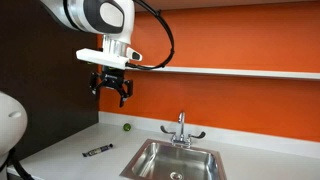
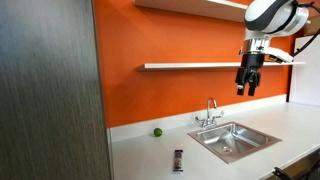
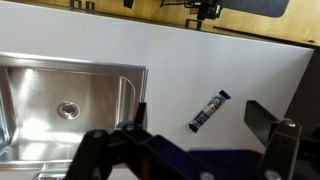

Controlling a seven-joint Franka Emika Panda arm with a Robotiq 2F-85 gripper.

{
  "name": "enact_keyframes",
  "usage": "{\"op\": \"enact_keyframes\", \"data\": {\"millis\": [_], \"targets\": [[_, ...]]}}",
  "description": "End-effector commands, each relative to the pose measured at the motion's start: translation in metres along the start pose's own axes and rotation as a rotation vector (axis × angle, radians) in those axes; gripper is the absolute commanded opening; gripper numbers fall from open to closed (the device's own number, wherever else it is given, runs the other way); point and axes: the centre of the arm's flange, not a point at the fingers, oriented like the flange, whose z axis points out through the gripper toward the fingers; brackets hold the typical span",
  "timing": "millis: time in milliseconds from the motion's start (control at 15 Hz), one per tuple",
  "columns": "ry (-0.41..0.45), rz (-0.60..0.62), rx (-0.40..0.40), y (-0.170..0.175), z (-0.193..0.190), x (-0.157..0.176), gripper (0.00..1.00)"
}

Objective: Pick up the pack of snacks and put it on the first shelf

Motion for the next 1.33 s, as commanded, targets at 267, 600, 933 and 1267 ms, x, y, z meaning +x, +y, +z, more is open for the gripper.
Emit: {"op": "enact_keyframes", "data": {"millis": [267,600,933,1267], "targets": [[-0.027,0.017,-0.023,-0.001,0.012,0.02,1.0],[-0.062,0.005,-0.072,-0.022,0.05,0.072,1.0],[-0.111,-0.002,-0.086,-0.043,0.091,0.117,1.0],[-0.104,0.032,-0.072,-0.041,0.135,0.156,1.0]]}}
